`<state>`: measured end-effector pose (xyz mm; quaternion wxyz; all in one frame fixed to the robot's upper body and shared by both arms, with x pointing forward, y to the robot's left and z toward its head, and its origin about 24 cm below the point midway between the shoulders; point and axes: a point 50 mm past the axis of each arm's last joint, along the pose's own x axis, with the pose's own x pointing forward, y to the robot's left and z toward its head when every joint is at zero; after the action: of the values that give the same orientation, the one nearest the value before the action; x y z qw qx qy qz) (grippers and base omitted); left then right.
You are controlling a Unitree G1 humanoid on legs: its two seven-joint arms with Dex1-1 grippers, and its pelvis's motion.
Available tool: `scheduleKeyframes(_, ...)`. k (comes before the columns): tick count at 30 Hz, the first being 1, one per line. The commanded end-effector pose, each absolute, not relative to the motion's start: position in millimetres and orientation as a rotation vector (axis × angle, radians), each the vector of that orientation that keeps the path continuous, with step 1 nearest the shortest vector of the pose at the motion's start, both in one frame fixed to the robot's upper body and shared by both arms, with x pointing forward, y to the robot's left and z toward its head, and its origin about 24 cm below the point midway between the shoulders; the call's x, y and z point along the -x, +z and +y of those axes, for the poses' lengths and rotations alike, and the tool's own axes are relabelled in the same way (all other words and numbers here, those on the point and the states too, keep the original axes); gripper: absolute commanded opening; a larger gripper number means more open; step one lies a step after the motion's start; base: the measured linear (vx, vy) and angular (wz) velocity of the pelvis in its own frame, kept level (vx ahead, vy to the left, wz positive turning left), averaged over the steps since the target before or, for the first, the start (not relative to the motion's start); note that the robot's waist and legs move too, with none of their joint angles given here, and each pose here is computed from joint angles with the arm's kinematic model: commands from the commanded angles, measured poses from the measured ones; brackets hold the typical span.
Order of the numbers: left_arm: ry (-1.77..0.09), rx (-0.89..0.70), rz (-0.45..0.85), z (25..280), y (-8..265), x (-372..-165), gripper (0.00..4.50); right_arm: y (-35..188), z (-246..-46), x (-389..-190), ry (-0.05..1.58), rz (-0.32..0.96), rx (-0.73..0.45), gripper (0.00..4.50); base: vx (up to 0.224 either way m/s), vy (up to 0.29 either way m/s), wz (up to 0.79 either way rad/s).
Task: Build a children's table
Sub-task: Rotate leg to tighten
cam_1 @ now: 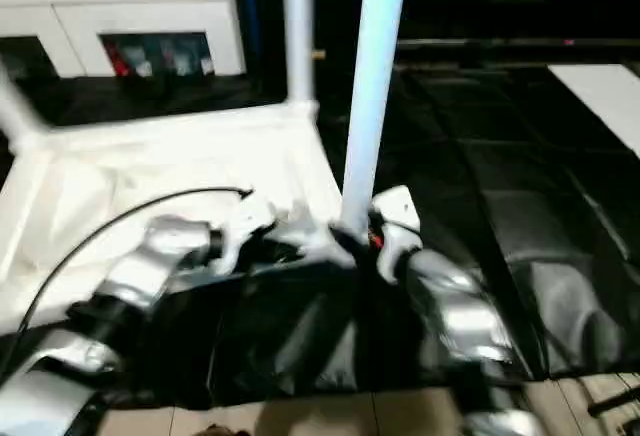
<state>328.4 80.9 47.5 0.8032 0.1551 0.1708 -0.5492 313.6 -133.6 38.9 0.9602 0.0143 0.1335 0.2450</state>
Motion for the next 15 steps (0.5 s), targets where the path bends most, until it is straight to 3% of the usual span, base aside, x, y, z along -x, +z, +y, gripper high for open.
scheduleKeyframes(1, -1.244, -0.275, 0.231, 34, 67, -326, 0.00, 24, -96.9, -313.7, 0.516, 0.356, -0.061, 2.49, 0.000, 0.000, 0.00)
scheduleKeyframes(4, -1.259, -0.282, 0.227, 31, 66, -325, 0.00, 28, -92.6, -315.3, 0.546, 0.330, -0.079, 2.49, 0.000, 0.000, 0.00)
scheduleKeyframes(5, -1.262, -0.283, 0.227, 31, 66, -325, 0.00, 28, -92.6, -315.3, 0.550, 0.327, -0.080, 3.19, 0.000, 0.000, 0.00)
scheduleKeyframes(9, -1.299, -0.300, 0.231, 34, 65, -322, 0.00, 31, -98.8, -313.0, 0.592, 0.315, -0.081, 3.24, 0.000, 0.000, 0.00)
scheduleKeyframes(11, -1.314, -0.307, 0.236, 39, 64, -321, 0.00, 31, -107.1, -309.6, 0.634, 0.315, 0.000, 3.65, 0.000, 0.000, 0.00)
scheduleKeyframes(15, -1.351, -0.317, 0.247, 47, 63, -320, 0.00, 34, -118.4, -299.1, 0.769, 0.315, 0.053, 3.65, 0.000, 0.000, 0.00)
